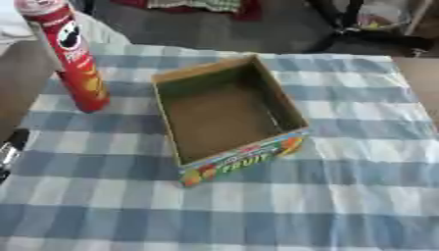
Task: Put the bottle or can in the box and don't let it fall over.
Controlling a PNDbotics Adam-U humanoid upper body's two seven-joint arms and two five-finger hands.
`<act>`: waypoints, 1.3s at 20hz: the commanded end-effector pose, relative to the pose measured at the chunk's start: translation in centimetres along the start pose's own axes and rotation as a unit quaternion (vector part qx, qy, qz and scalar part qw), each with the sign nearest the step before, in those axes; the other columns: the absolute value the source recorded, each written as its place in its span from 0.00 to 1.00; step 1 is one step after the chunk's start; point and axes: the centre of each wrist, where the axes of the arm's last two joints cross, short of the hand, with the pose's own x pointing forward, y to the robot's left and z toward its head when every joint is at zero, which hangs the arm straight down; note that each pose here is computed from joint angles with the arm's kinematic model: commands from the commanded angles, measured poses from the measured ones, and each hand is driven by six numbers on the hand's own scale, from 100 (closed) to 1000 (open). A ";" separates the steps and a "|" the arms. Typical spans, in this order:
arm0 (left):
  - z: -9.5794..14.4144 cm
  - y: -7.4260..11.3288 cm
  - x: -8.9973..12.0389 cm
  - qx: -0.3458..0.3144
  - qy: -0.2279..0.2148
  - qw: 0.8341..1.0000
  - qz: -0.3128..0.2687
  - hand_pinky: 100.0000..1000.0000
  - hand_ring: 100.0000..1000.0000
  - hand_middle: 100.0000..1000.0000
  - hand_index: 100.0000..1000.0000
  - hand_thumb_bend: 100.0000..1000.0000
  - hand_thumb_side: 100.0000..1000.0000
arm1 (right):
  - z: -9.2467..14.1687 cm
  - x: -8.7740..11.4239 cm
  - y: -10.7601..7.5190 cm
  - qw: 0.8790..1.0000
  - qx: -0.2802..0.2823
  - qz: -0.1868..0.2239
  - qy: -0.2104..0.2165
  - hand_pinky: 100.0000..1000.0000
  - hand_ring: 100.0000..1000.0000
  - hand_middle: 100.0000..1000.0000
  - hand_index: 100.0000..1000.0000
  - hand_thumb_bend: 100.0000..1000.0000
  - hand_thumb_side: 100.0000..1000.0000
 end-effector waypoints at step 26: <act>-3.2 -1.3 1.7 -0.027 0.075 0.994 -0.073 1.00 1.00 0.80 0.81 0.83 0.00 | -0.2 0.7 -1.0 1.000 -0.002 0.011 -0.015 0.85 1.00 0.89 0.76 0.00 0.79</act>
